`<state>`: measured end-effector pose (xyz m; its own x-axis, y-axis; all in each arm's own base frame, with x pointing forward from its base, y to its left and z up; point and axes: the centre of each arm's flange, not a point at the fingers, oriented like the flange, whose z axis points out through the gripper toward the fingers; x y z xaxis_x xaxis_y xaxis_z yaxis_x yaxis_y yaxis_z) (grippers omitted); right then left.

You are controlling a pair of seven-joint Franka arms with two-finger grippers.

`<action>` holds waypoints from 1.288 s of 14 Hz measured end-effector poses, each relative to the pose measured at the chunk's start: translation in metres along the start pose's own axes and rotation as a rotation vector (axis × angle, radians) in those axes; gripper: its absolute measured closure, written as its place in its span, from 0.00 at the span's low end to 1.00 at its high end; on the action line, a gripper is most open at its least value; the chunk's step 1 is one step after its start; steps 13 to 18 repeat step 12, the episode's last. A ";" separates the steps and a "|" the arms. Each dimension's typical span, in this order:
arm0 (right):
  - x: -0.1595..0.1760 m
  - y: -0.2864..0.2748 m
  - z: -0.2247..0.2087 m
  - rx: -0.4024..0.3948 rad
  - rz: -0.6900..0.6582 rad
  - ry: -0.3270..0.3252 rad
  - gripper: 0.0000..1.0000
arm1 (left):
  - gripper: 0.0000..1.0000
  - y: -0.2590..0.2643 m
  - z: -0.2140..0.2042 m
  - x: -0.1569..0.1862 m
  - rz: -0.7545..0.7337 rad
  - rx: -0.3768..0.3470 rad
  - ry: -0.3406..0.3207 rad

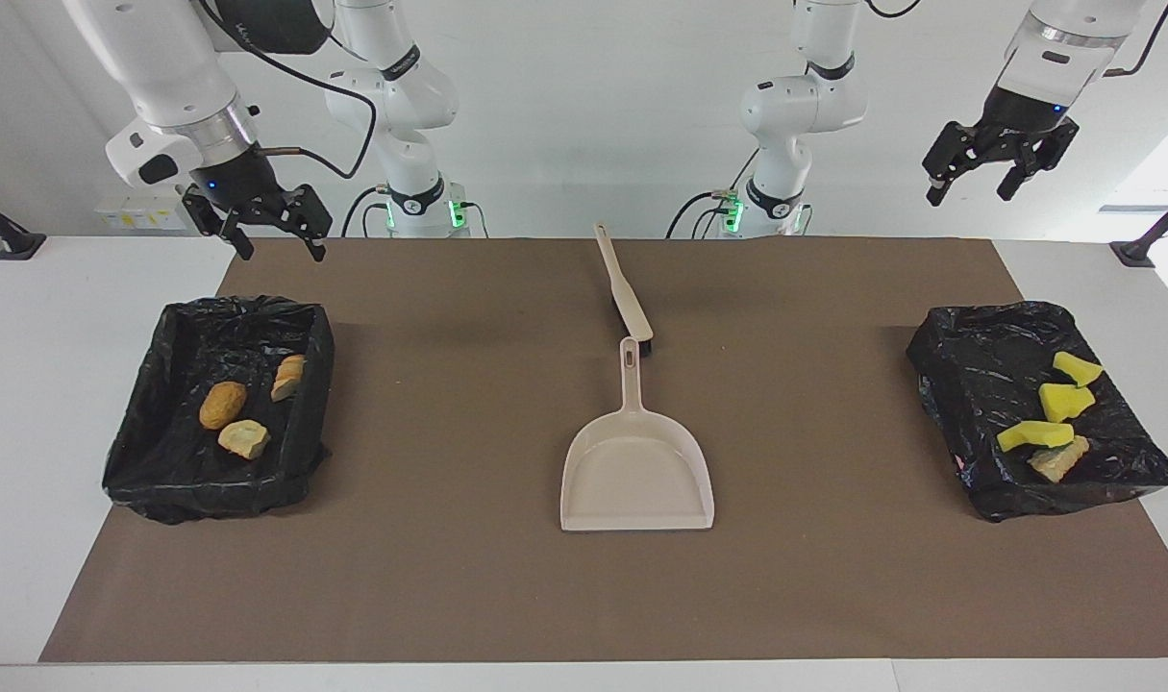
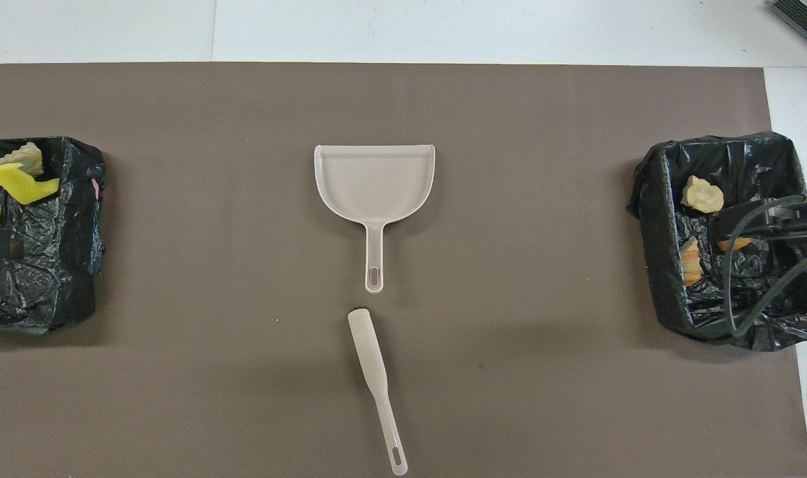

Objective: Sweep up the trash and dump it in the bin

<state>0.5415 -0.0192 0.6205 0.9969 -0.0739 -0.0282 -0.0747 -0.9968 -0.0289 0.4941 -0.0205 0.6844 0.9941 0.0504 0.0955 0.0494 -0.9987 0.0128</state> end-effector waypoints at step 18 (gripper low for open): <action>0.002 -0.002 -0.003 0.000 -0.004 0.008 0.00 | 0.00 0.009 0.026 0.014 0.009 -0.002 -0.066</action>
